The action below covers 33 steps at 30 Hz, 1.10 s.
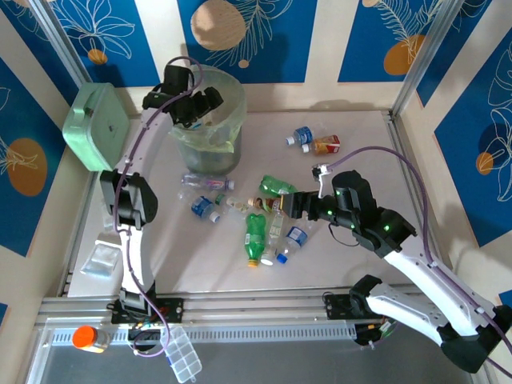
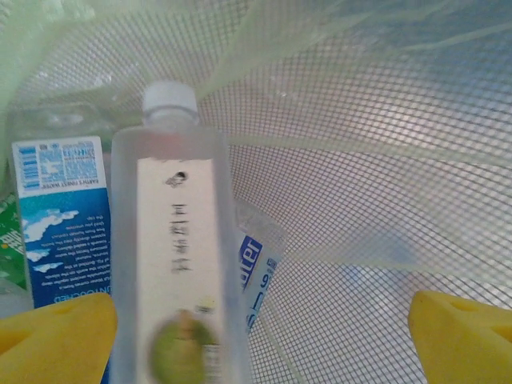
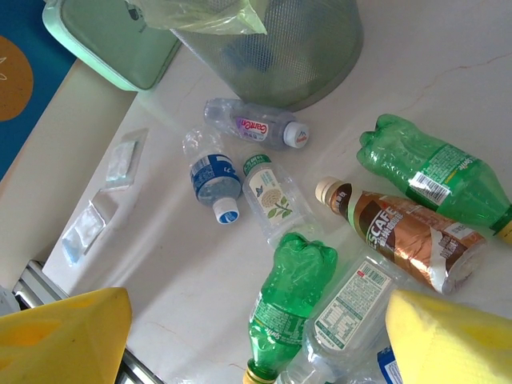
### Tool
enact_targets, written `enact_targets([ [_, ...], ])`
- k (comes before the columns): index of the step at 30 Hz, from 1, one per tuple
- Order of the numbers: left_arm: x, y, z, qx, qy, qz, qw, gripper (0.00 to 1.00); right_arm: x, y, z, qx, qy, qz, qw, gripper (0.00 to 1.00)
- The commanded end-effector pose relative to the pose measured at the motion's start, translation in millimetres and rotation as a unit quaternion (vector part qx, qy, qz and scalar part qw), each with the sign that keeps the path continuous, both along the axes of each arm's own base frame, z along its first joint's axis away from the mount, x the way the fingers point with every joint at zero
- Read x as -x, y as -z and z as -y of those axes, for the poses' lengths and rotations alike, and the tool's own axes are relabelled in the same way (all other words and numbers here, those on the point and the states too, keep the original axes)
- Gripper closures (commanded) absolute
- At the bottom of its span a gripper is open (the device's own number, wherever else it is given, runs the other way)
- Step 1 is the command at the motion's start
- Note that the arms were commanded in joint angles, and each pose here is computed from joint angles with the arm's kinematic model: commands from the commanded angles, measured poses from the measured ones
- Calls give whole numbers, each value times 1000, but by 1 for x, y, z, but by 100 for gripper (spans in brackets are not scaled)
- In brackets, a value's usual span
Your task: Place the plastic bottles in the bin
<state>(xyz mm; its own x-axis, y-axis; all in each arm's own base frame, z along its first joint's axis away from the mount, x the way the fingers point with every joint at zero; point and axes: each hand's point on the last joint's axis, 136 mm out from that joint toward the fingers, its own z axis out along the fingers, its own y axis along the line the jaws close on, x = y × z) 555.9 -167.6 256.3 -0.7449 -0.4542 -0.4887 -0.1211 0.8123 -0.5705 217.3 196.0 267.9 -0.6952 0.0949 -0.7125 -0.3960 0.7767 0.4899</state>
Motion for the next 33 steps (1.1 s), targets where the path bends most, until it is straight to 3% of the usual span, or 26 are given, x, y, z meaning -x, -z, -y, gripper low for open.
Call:
enact_targets([
  [1, 20, -60, -9, -20, 4, 54, 998, 7, 3, -20, 5, -4, 1, 26, 1000, 17],
  [10, 79, -110, -5, -65, 55, 110, 990, 8, 7, -21, 10, -5, 10, 20, 1000, 17],
  [19, 193, -131, 29, -91, 137, 182, 970, 10, 10, 30, 24, 23, 63, -64, 996, 19],
  [26, 285, -74, 68, -102, 256, 174, 945, 12, 16, 92, 51, 30, 170, -188, 967, 23],
  [33, 327, -3, 53, -100, 270, 118, 950, 14, 21, 141, 71, 38, 233, -281, 930, 21],
])
